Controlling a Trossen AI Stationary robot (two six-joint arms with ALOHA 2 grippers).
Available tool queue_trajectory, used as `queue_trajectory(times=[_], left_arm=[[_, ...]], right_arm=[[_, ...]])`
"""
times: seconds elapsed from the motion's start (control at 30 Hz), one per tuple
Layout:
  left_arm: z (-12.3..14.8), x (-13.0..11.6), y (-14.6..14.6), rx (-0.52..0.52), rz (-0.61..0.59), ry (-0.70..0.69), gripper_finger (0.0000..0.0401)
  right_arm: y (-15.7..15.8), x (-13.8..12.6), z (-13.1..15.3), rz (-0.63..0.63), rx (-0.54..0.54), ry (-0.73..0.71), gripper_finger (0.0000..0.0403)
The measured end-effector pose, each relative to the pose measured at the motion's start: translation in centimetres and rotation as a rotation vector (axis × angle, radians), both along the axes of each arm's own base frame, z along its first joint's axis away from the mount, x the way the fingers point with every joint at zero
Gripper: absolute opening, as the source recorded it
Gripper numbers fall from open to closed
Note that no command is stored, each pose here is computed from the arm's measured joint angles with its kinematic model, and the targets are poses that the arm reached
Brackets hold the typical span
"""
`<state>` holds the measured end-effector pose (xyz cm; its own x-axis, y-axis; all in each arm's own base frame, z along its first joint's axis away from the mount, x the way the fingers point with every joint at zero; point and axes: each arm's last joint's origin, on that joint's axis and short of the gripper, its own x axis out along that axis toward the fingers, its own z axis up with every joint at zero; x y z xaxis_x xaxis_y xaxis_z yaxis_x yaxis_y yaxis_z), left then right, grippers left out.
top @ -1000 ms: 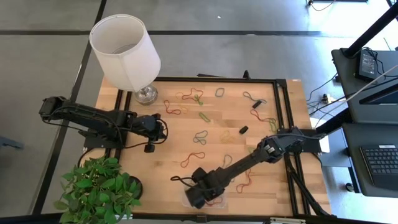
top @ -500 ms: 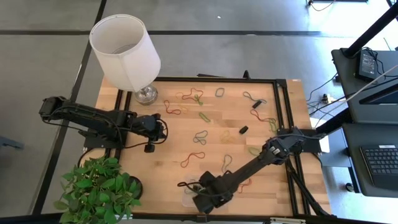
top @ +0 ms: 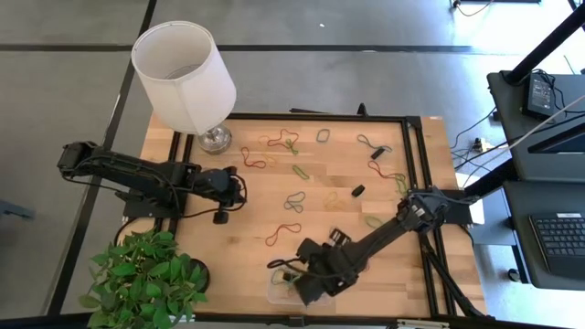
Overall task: Pick and place rubber bands into bin
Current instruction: Put the green rubber band into the transparent bin
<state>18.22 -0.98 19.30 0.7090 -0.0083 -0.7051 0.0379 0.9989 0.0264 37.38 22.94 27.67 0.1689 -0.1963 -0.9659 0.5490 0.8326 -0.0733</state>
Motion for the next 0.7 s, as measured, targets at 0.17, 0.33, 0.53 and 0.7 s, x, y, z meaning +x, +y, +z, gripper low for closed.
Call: queue_trajectory(times=[0.17,0.33,0.53,0.7], left_arm=[[0.2,0.2,0.0,-0.014,0.012,-0.024,0.0002],[0.4,0.4,0.0,-0.016,0.011,-0.06,0.0003],[0.8,0.7,0.0,-0.014,0.016,-0.112,0.0003],[1.0,0.9,0.0,0.001,0.036,-0.139,0.0003]], right_arm=[[-2.1,-0.6,-0.4,0.052,-0.12,0.031,0.0051],[-4.5,-3.1,-1.1,0.066,-0.173,0.071,0.0009],[-7.7,-7.9,-2.2,0.089,-0.088,-0.099,0.001],[-11.1,-12.5,-3.4,0.1,0.026,-0.28,0.0003]])
